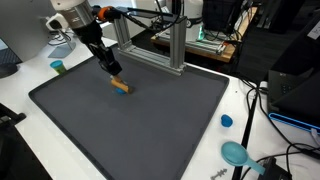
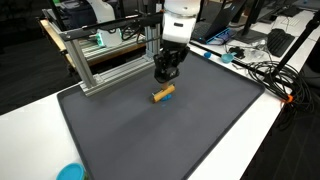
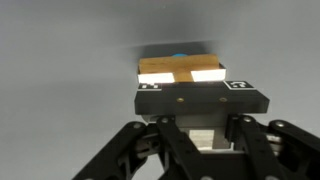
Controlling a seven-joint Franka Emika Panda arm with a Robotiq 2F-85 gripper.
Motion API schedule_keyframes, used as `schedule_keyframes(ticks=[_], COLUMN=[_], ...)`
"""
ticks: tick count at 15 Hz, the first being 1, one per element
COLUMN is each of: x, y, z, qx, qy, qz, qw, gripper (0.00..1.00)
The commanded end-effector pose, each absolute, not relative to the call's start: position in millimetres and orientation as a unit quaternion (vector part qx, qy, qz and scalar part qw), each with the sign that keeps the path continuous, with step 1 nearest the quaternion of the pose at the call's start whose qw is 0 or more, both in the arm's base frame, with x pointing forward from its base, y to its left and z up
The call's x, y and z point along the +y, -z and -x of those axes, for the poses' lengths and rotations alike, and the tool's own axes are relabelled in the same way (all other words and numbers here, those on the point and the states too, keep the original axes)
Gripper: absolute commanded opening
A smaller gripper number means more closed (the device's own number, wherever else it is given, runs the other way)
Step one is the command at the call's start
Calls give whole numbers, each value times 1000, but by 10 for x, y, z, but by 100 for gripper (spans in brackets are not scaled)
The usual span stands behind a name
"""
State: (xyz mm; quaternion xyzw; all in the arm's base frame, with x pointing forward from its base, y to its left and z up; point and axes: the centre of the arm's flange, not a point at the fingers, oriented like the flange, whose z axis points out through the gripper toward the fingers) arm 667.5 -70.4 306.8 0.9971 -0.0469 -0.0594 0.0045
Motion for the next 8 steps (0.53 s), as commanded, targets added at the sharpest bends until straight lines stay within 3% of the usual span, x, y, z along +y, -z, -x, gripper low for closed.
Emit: schedule_keyframes(ticks=[1, 8], x=[-665, -665], y=[-2835, -2844], z=[-6774, -6813], qx=[-34, -31], qy=[22, 6], qz=[-999, -999], qw=[16, 15], gripper=[22, 22])
